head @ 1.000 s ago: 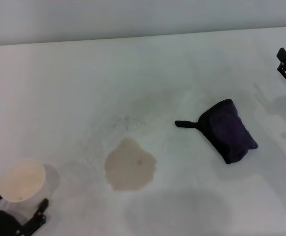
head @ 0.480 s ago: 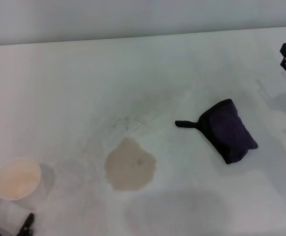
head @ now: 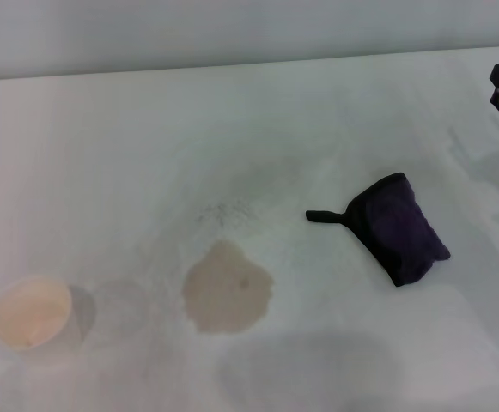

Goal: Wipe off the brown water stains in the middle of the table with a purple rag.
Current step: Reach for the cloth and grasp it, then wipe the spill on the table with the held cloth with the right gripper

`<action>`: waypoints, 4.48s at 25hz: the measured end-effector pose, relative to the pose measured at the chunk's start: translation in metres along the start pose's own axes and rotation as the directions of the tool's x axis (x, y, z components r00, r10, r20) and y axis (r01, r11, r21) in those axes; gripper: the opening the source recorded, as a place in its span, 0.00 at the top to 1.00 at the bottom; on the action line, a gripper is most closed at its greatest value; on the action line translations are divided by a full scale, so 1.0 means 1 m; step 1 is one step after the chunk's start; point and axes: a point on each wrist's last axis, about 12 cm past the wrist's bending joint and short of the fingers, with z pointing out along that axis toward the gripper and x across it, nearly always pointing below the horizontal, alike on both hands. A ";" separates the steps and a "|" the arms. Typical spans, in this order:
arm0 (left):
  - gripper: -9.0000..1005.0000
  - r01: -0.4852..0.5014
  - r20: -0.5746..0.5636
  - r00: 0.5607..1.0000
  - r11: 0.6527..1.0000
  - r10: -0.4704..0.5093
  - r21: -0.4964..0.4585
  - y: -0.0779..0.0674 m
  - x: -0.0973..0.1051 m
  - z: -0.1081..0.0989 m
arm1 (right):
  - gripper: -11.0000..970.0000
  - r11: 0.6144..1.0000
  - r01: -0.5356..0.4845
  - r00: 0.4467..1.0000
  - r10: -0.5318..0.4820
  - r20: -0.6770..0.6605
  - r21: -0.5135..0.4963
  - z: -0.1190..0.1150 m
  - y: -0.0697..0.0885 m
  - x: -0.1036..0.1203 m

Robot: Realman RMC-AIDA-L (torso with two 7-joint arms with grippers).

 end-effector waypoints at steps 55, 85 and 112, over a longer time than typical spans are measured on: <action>0.11 0.102 0.373 0.927 0.987 -0.050 -0.122 0.051 -0.060 0.115 | 0.20 0.936 -0.256 0.280 -0.168 -0.945 -0.242 0.126 0.091 -0.159; 0.11 0.090 0.372 0.928 0.987 -0.035 -0.132 0.052 -0.060 0.113 | 0.25 0.965 -0.177 0.061 -0.184 -0.981 -0.192 0.132 0.098 -0.098; 0.11 0.076 0.381 0.925 0.988 -0.019 -0.134 0.054 -0.062 0.116 | 0.80 0.956 -0.132 0.041 -0.259 -0.965 -0.262 0.135 0.122 -0.092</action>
